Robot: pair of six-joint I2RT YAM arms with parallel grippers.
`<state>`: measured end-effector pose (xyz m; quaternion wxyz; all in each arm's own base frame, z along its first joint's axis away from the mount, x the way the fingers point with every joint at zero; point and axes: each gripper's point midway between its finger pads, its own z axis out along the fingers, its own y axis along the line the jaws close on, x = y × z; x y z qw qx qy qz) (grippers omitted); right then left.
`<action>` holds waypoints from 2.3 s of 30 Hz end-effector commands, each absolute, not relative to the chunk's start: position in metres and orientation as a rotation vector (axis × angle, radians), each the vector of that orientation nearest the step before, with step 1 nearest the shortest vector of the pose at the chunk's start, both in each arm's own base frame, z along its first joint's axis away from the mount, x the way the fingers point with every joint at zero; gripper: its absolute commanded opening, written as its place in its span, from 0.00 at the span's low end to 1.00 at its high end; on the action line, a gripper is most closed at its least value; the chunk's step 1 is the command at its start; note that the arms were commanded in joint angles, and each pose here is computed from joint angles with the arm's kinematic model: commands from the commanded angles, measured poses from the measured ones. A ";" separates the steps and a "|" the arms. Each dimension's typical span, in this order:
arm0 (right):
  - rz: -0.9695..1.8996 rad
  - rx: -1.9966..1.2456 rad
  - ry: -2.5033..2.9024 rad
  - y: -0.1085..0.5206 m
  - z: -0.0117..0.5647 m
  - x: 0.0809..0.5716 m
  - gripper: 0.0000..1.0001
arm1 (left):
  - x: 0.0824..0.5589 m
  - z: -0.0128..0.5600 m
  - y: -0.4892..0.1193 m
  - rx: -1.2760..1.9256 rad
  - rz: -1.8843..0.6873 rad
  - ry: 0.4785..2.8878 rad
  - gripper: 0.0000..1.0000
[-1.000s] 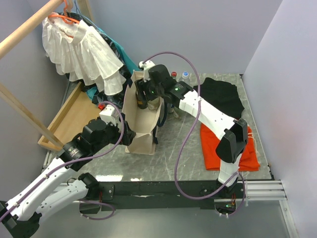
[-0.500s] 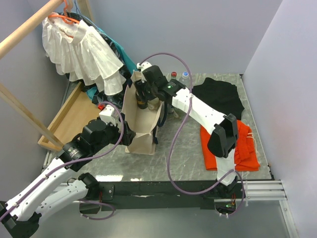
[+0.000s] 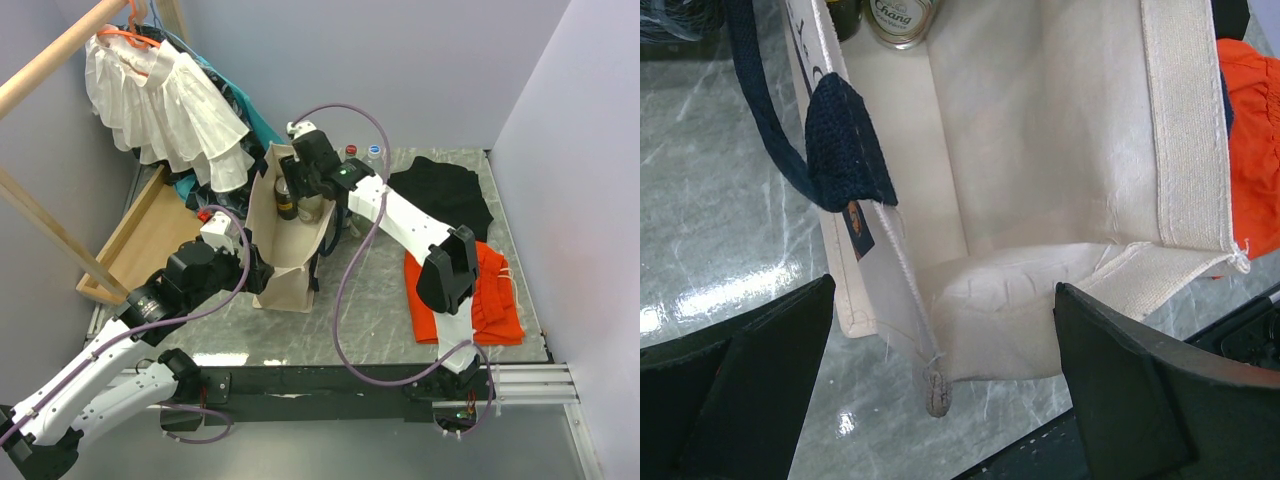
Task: Take the beverage out of the canvas bag
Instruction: Take out the drink from the canvas bag.
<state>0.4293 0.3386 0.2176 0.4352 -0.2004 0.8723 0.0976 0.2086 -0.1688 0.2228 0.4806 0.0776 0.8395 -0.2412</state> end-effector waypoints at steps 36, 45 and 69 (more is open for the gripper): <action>0.257 -0.284 2.197 0.318 0.195 0.489 0.61 | 0.207 0.223 -0.173 0.208 -0.596 2.053 0.96; 0.267 -0.262 2.196 0.318 0.192 0.497 0.60 | 0.207 0.225 -0.169 0.187 -0.581 2.046 0.96; 0.231 -0.280 2.243 0.317 0.172 0.499 0.56 | 0.206 0.222 -0.173 0.205 -0.588 2.056 0.96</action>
